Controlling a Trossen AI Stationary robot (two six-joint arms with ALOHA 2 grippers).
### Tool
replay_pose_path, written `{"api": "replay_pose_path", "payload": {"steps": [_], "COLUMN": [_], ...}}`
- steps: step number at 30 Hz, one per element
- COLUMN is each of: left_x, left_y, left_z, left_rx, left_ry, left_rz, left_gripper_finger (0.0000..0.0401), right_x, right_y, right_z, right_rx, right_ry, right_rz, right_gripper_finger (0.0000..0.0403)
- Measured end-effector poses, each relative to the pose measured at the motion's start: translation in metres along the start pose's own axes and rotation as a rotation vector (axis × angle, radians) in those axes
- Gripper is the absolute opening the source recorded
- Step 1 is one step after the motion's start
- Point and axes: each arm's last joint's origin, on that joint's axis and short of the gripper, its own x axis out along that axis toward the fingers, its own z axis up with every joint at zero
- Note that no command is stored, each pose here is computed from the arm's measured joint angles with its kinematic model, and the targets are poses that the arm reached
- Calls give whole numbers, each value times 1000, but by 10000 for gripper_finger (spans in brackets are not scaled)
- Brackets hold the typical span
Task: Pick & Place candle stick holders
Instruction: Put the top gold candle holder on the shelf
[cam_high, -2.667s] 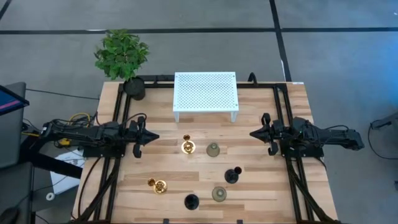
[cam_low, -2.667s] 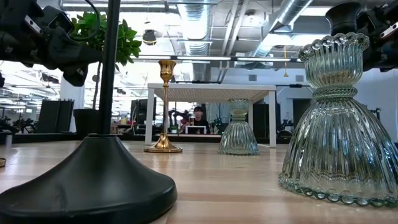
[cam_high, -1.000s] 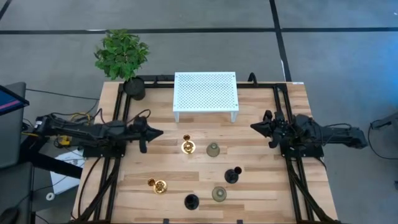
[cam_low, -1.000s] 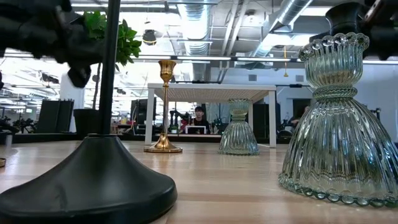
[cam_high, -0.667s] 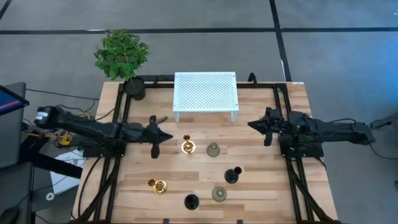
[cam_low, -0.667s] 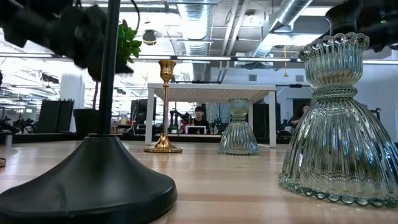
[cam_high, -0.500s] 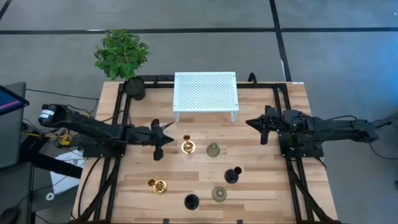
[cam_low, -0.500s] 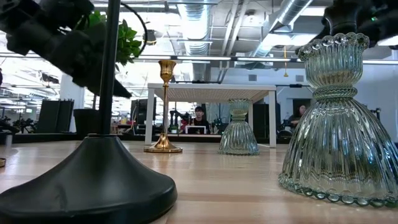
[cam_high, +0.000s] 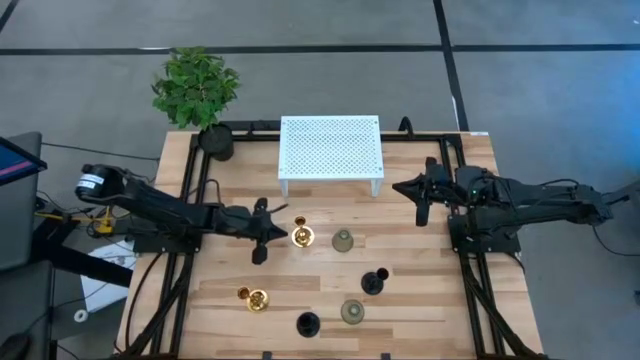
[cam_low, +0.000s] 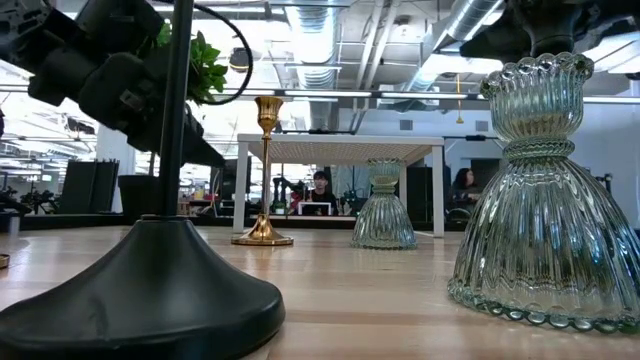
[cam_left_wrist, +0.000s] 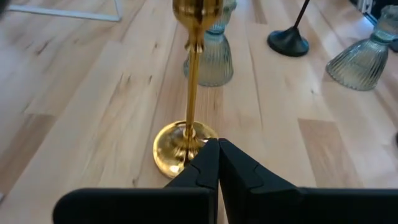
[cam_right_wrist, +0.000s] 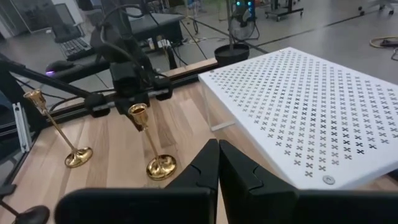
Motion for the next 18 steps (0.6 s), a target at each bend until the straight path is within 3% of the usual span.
{"api": "replay_pose_path", "payload": {"steps": [7,12,18], "left_x": [10,17,20], "left_y": [2,5,7], "left_z": [-2,-3,-3], "left_rx": [-9,-18,-41], "left_ry": [-28,-65,-86], "left_rz": [17,90,90], "left_gripper_finger": [7,9,48], "right_x": [0,0,0], "right_y": [0,0,0], "right_z": [0,0,0], "right_rx": [3,3,4], "right_ry": [-1,-1,-2], "right_rz": [1,1,1], "right_gripper_finger": [0,0,0]}}
